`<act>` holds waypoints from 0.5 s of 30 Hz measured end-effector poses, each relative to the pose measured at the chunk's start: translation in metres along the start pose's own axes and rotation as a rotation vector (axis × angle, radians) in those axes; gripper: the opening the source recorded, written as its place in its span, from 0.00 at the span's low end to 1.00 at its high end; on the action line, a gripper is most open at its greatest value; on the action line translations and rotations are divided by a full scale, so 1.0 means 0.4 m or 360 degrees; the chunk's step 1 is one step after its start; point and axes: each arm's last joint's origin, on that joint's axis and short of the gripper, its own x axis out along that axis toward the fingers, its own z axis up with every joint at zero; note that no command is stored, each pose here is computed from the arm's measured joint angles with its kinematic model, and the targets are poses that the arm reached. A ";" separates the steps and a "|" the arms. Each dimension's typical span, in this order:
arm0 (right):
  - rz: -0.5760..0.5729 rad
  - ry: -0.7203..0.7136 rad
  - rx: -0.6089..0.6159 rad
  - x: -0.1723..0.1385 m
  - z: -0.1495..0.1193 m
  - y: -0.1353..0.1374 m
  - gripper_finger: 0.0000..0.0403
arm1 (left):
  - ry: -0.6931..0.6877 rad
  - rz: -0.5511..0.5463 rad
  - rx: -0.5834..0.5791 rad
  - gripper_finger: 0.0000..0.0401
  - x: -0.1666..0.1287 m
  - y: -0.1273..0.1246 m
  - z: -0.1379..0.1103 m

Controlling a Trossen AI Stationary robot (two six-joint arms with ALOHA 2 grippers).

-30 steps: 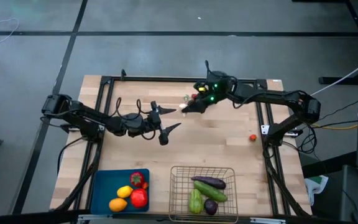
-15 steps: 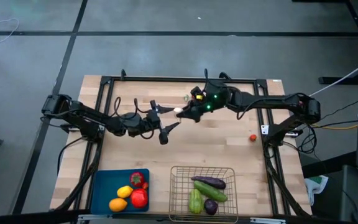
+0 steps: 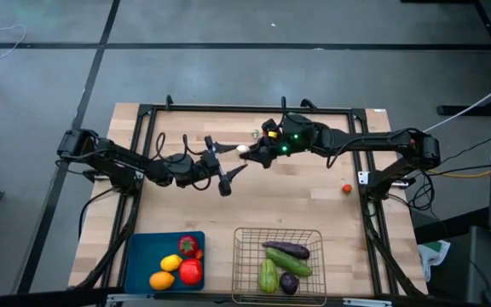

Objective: Sort produce into baskets
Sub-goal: Put the garlic into the gold wire basket

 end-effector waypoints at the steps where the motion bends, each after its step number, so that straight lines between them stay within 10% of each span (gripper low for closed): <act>1: -0.0003 -0.0003 0.0001 0.000 0.000 0.000 0.42 | 0.0002 0.0012 0.0000 0.74 0.000 0.001 0.000; 15: -0.0009 0.0002 0.0013 0.000 -0.001 -0.001 0.44 | 0.0014 0.0039 0.0010 0.48 0.001 0.003 -0.002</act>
